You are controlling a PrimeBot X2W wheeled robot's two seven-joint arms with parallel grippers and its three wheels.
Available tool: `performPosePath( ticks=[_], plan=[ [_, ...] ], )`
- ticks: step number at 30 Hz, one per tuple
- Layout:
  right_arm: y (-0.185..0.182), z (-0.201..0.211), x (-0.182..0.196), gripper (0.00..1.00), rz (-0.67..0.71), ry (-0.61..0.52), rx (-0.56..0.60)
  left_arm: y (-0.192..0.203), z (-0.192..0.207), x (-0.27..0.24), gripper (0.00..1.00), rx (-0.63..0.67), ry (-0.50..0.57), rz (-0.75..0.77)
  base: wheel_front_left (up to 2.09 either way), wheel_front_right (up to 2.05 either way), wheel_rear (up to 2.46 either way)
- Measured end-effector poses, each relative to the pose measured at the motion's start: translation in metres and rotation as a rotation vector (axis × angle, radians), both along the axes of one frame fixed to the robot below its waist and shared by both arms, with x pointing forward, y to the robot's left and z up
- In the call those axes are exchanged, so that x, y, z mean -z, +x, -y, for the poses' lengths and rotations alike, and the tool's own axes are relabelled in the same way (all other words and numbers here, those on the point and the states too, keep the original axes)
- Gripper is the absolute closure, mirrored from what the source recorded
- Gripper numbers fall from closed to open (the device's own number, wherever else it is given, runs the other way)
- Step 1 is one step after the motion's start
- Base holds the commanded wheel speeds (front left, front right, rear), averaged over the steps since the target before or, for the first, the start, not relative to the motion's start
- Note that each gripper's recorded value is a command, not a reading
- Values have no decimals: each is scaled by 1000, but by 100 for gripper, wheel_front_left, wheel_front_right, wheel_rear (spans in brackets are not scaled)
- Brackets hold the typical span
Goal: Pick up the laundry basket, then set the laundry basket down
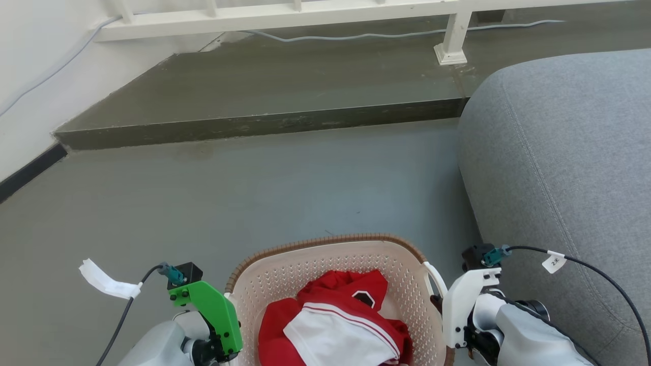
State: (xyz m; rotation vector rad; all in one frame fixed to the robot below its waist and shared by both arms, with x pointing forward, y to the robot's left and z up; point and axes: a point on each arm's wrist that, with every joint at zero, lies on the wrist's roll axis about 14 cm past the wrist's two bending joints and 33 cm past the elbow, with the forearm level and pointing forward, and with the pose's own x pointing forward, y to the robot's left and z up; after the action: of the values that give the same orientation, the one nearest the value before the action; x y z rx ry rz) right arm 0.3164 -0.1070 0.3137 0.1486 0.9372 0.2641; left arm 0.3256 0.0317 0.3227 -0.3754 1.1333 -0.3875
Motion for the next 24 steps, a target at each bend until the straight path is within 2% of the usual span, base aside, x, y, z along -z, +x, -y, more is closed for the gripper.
performPosePath(
  ticks=[24],
  plan=[
    [6, -2, 2, 100, 5, 1, -6, 5, -3, 3, 100, -26, -2, 30, 0, 0, 0]
  ],
)
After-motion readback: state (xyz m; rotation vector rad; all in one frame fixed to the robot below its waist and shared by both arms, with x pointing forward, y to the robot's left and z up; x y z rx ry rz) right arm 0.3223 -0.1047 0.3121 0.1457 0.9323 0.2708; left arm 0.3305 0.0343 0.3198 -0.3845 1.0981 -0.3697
